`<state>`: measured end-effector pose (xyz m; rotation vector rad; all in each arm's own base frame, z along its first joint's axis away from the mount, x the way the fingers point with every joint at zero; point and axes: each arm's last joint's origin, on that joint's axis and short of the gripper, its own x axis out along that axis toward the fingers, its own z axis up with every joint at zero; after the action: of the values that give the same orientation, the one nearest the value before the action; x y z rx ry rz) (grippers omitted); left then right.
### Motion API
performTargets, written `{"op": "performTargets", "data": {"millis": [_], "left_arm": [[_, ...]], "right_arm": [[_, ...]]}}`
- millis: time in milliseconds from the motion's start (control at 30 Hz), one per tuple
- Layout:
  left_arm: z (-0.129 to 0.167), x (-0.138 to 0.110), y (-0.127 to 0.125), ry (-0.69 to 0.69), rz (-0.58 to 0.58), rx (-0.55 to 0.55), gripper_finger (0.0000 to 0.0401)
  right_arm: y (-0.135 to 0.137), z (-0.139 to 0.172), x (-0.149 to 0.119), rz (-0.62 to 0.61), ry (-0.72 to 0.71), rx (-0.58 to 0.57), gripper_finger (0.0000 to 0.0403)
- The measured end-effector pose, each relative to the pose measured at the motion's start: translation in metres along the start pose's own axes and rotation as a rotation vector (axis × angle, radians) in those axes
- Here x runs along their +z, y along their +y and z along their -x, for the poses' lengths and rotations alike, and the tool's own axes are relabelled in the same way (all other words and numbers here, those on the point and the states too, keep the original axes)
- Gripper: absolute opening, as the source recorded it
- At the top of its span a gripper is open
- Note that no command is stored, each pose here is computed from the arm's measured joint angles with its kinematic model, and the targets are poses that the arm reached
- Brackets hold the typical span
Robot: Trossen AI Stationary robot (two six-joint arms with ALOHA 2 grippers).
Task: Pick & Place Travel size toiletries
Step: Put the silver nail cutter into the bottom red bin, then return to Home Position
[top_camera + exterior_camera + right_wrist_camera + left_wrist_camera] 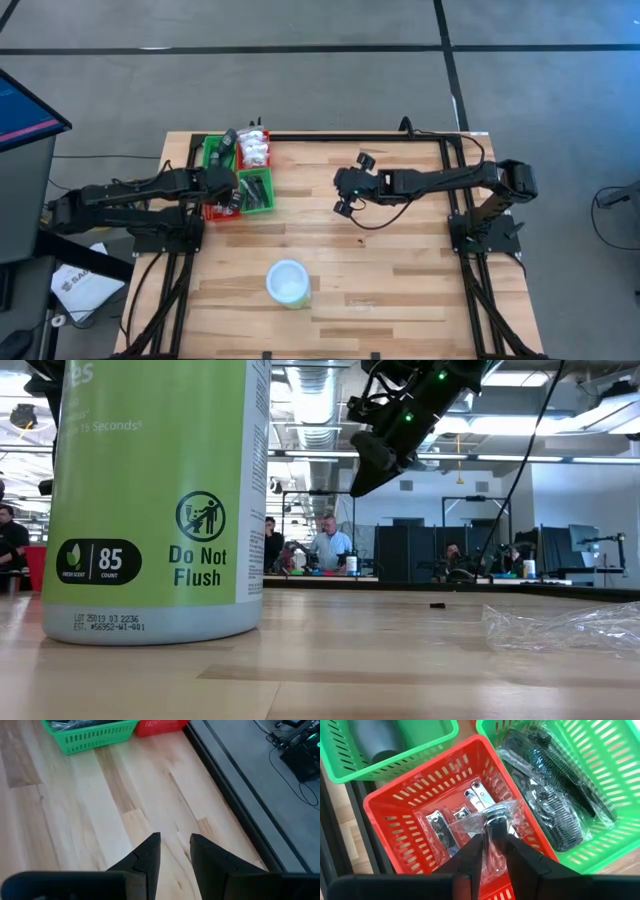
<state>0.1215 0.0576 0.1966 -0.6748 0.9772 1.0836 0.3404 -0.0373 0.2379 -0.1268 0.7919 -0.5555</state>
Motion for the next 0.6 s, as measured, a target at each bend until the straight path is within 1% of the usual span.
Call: {"op": "performTargets", "data": {"millis": [167,267,433,600], "left_arm": [[0.0,0.0,0.0,0.0,-0.008,0.0,0.0077],[0.0,0.0,0.0,0.0,-0.022,0.001,0.0088],[-0.0001,-0.0002,0.0001,0.001,-0.023,0.002,0.0127],[-0.0031,-0.0024,0.001,0.006,-0.058,0.009,0.0168]], "right_arm": [[0.0033,0.0017,-0.0001,0.007,-0.003,0.008,0.0098],[0.0029,0.0015,-0.0011,0.011,0.007,0.006,0.0098],[0.0027,0.0015,-0.0033,0.005,0.028,0.004,0.0098],[0.0039,0.0022,-0.0039,0.009,0.031,0.006,0.0098]]}}
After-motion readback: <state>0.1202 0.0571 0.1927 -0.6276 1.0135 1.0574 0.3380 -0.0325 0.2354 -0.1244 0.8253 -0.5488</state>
